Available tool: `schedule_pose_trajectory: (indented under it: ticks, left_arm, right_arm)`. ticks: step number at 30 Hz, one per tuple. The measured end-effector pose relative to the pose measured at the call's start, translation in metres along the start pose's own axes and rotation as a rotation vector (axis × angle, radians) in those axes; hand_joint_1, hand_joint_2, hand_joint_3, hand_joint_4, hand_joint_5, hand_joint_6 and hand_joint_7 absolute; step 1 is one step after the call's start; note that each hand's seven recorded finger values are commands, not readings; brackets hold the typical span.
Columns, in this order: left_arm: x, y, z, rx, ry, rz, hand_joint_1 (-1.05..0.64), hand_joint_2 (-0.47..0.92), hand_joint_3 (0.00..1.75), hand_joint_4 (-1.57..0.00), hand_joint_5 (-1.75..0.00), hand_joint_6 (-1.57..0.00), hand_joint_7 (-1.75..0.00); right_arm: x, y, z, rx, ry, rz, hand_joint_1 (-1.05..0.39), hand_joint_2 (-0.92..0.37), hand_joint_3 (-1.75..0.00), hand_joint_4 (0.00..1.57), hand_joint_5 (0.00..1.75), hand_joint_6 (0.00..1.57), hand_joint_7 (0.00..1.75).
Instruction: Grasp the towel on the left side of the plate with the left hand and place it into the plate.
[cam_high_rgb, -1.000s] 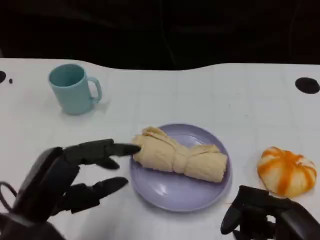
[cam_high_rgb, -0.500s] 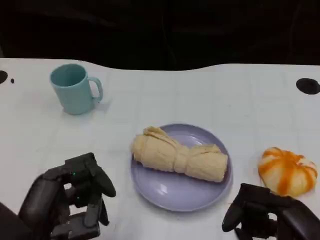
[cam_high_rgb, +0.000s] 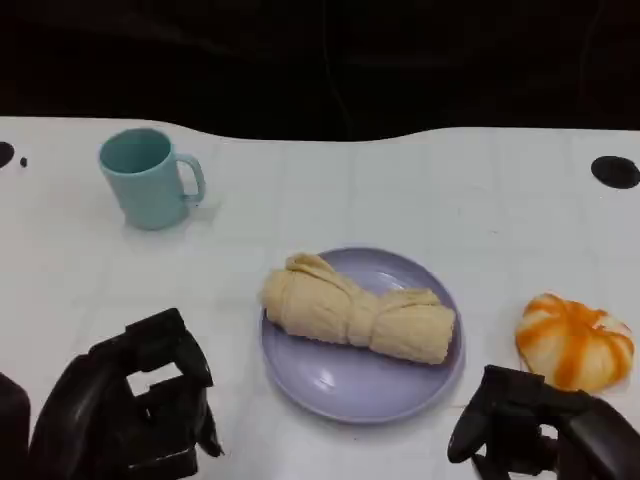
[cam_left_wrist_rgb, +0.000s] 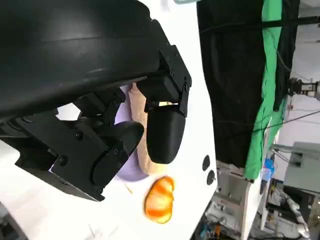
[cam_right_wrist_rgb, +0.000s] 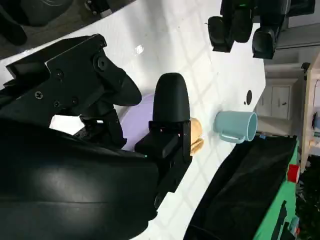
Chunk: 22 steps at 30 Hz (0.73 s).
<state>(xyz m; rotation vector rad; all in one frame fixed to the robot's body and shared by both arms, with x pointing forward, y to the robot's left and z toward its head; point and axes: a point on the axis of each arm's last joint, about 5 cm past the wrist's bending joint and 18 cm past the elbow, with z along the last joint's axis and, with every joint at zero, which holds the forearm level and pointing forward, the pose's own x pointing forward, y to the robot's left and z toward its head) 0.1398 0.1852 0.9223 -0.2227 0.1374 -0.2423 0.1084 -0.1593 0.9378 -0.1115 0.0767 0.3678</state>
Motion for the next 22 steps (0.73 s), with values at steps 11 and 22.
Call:
schedule_pose_trajectory:
  ticks: [11, 22]
  left_arm:
    - [0.001, -0.001, -0.0029, -0.025, 0.094, -0.022, -0.06, 0.47, 1.37, -0.85, -1.75, -0.73, -1.67]
    - [0.0008, -0.0025, -0.0017, -0.006, 0.109, -0.04, -0.08, 0.47, 1.37, -0.87, -1.75, -0.76, -1.64]
  right_arm:
    - [0.0001, -0.0039, -0.0031, -0.009, -0.006, -0.013, 0.0, -0.59, -1.11, 0.73, 1.75, 0.63, 1.46]
    - [-0.0011, -0.0049, -0.003, -0.02, -0.029, -0.022, 0.0, -0.58, -1.14, 0.71, 1.75, 0.61, 1.47]
